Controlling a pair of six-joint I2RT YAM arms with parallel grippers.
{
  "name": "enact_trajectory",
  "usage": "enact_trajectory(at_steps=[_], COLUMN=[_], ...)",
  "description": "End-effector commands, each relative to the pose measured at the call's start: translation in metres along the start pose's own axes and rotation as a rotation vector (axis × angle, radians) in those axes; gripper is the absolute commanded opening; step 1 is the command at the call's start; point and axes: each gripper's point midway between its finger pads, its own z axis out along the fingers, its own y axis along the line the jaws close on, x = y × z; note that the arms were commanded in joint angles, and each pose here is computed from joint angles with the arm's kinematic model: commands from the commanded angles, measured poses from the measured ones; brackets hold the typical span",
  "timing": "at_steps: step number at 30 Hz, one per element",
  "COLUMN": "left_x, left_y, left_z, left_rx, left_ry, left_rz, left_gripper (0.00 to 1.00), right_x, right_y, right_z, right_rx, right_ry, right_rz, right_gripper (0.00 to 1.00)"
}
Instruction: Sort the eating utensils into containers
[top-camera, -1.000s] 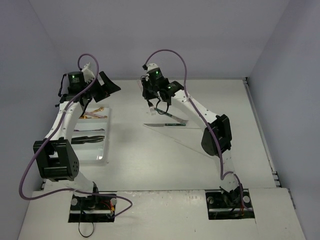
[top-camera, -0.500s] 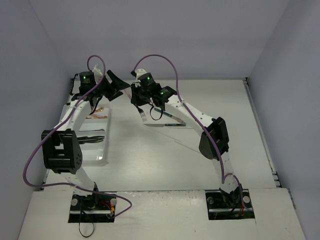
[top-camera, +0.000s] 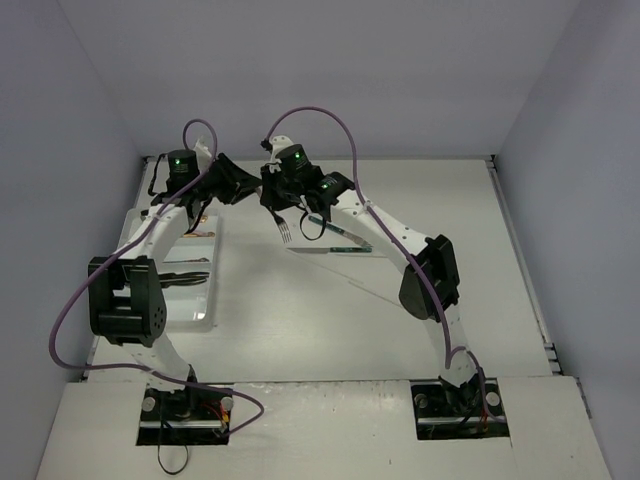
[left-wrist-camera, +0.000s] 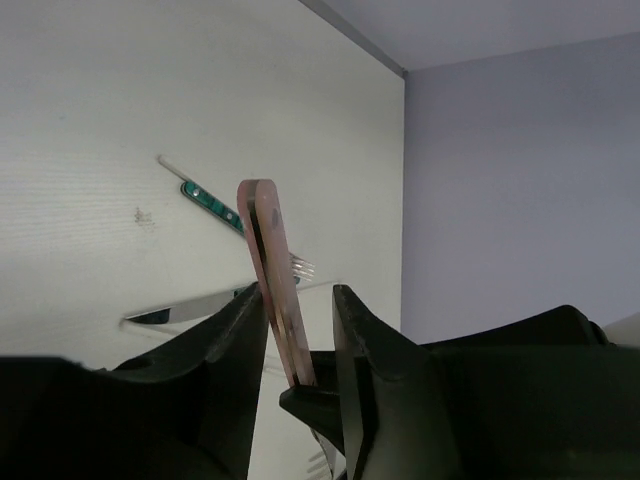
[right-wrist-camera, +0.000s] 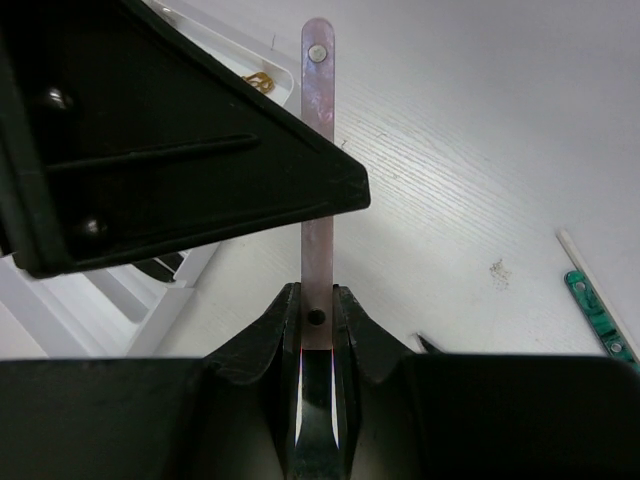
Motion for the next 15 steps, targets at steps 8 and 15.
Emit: enact_trajectory(at_steps=[8, 15], left_x=[-0.009, -0.037], left_y=[-0.045, -0.042], left_z=[-0.020, -0.063], left_rx=[0.153, 0.179], left_ry=[-0.037, -0.040], left_rz=[0.110, 0.249], left_gripper=[0.00, 0.00], right_x=[-0.064, -0.075], right_y=[0.042, 0.042], right_z=[-0.053, -0.077], right_rx=[-0.122, -0.109], right_ry=[-0.191, -0.225], right_rz=[-0.023, -0.006], right_gripper=[0.15, 0.88])
